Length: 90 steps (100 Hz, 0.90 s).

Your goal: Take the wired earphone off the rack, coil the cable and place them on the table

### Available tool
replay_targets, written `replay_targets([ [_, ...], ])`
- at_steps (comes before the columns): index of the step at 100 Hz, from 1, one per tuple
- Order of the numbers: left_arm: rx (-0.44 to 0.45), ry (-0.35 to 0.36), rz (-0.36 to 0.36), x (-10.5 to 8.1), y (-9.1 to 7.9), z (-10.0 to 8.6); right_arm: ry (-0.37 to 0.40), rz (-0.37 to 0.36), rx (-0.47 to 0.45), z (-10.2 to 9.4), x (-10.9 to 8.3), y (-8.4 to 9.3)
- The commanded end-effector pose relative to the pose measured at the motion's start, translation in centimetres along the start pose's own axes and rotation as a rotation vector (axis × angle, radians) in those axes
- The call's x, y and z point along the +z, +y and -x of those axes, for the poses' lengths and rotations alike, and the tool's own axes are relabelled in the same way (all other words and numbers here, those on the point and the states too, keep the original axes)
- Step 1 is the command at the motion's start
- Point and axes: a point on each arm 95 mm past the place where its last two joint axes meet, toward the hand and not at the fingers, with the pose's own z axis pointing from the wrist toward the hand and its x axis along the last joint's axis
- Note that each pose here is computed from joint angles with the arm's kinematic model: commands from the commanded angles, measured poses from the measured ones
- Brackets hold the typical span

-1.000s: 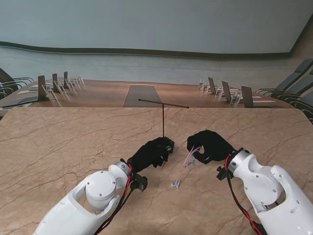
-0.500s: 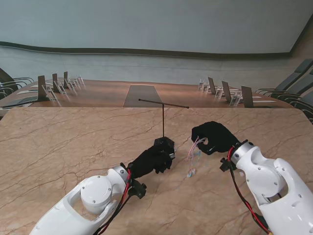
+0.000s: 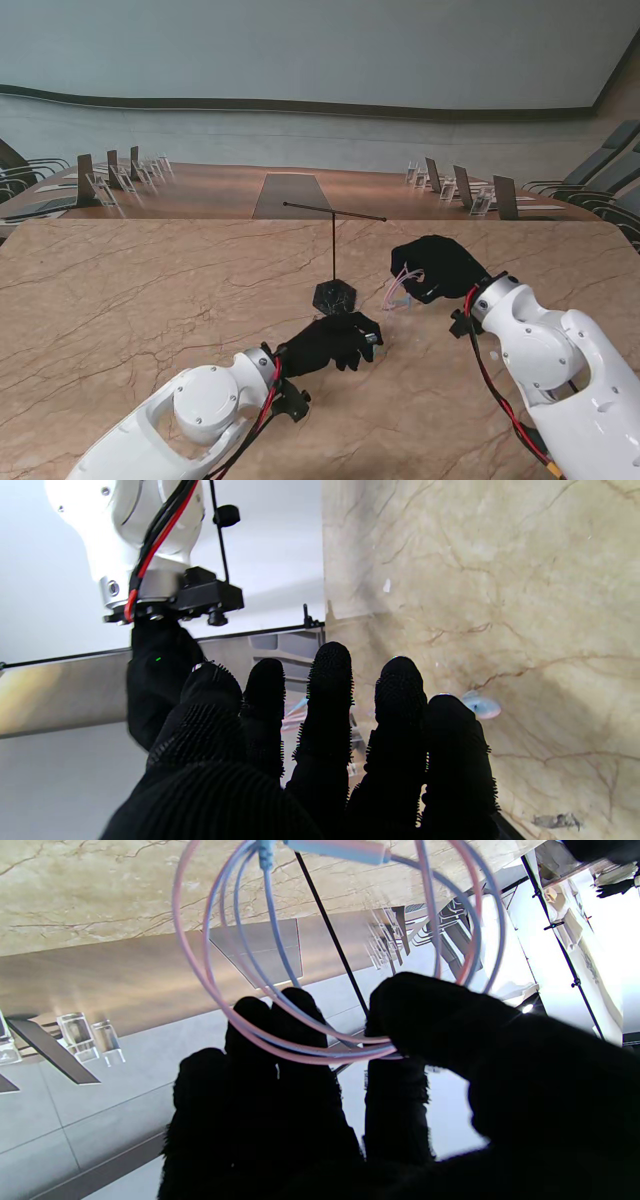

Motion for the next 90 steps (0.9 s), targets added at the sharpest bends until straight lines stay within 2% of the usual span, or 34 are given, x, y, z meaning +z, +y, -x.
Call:
replay_targets([
  [1,-0.017,-0.014,0.016,0.5,0.4,0.2,0.018,0.008,-0.016,-0.9,0.0,0.7],
  [45,-0.017,-0.042,0.087,2.2,1.8,0.5,0.036,0.001,-0.044,-2.6,-0.2,1.8],
  [90,-0.001,-0.081,0.069,3.5,1.8,0.9,0.087,-0.029,-0.031,-4.5,-0.5,1.7],
])
